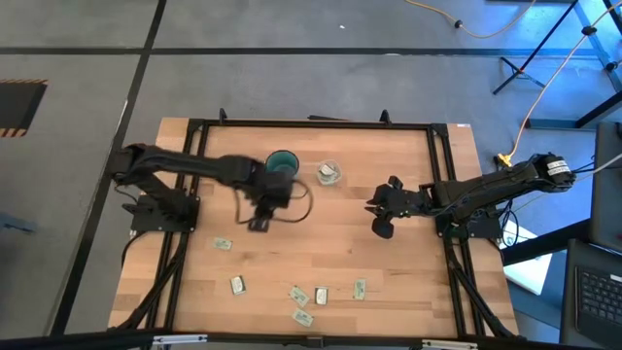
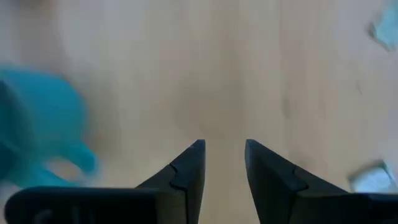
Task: Pick and place items into bin
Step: Put the white stevia packet into the transparent bin
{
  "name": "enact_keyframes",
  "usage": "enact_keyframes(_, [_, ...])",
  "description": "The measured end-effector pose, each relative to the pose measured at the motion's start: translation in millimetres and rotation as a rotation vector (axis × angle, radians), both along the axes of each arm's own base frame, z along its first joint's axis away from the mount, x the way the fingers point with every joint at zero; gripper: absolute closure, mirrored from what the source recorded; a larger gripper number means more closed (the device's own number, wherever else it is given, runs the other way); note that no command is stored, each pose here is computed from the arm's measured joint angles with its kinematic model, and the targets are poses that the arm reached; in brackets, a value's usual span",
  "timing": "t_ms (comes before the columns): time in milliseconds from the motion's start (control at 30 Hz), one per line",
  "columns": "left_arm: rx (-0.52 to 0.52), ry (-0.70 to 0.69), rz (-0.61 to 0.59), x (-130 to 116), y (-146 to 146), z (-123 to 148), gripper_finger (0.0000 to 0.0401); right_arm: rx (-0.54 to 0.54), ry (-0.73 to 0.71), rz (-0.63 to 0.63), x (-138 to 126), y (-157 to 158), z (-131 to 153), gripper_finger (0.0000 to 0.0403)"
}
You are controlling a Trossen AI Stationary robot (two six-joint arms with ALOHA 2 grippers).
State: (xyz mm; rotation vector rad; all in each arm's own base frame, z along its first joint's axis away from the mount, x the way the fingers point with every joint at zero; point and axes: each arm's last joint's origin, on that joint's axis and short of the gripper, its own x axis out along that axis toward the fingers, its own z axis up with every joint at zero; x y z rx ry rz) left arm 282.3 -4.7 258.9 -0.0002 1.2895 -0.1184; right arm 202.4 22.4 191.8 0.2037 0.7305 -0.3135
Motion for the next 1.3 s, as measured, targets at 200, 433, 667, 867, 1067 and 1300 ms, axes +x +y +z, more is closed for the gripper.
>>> enact_keyframes(200, [0.006, 0.033, 0.084, -49, -35, -30, 0.0300, 0.000, 0.000, 0.000, 0, 0, 0, 0.0311])
enact_keyframes(433, [0.013, 0.076, 0.177, -88, -63, -61, 0.0320, 0.001, -0.016, 0.000, 1, 0, 1, 0.0311])
enact_keyframes(667, [0.035, 0.163, 0.246, -116, -79, -93, 0.0326, 0.001, -0.022, 0.002, 2, 0, 2, 0.0311])
enact_keyframes(867, [0.015, 0.155, 0.274, -125, -86, -107, 0.0327, 0.001, -0.022, 0.002, 2, 0, 2, 0.0311])
enact_keyframes(1067, [0.011, 0.125, 0.267, -126, -86, -114, 0.0327, 0.001, -0.022, 0.002, 2, 0, 2, 0.0311])
enact_keyframes(1300, [0.016, 0.137, 0.266, -132, -83, -122, 0.0331, 0.000, -0.022, 0.002, 2, 0, 2, 0.0311])
